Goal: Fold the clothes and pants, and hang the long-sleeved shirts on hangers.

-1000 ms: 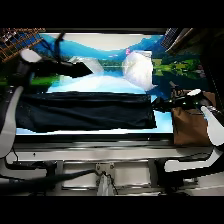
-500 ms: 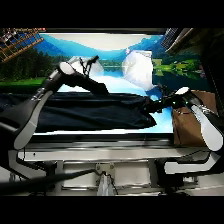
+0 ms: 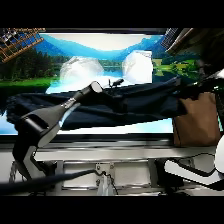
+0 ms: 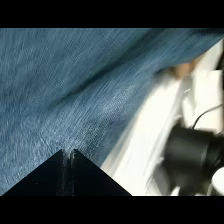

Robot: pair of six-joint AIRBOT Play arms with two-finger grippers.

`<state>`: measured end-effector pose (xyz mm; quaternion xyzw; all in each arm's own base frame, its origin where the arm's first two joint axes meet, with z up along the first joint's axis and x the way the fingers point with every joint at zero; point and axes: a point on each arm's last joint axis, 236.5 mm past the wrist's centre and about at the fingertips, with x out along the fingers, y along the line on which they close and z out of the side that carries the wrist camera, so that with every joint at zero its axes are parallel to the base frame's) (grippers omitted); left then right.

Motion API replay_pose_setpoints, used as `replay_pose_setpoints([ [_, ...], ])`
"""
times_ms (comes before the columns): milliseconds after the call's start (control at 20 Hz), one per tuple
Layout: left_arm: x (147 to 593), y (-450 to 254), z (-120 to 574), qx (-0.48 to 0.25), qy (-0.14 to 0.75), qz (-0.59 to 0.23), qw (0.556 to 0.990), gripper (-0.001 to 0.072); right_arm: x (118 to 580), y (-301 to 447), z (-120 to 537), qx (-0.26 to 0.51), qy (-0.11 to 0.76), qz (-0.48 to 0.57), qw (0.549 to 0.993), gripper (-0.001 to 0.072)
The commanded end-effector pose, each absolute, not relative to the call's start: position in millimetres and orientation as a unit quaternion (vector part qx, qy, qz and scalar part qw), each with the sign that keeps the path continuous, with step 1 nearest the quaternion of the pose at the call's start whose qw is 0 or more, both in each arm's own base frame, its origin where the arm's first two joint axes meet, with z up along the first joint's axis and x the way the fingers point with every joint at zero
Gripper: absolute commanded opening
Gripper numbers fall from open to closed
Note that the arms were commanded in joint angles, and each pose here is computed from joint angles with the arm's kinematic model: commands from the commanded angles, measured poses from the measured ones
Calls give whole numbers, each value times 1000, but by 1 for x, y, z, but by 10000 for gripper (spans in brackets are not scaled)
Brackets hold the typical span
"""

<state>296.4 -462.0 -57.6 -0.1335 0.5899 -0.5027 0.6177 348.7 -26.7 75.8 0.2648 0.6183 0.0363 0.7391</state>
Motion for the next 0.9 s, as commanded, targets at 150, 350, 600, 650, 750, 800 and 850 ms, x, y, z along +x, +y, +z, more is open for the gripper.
replay_pose_setpoints([
  [150,292,-550,-52,-219,507,-484,678,19,319,-60,127,253,634,-53,729,27],
  [350,279,-564,-83,-273,577,-448,626,18,307,-55,126,256,654,-52,709,27],
  [600,255,-581,-66,-265,594,-501,571,19,305,-55,133,253,646,-52,718,27],
  [650,256,-576,-57,-261,592,-514,563,19,305,-55,133,253,646,-52,718,27],
  [750,255,-552,-24,-241,582,-570,527,19,305,-52,133,251,647,-50,718,27],
  [800,253,-531,2,-227,567,-615,498,18,306,-49,133,247,648,-46,719,27],
  [850,258,-507,25,-222,555,-644,478,17,310,-43,133,241,646,-39,723,27],
])
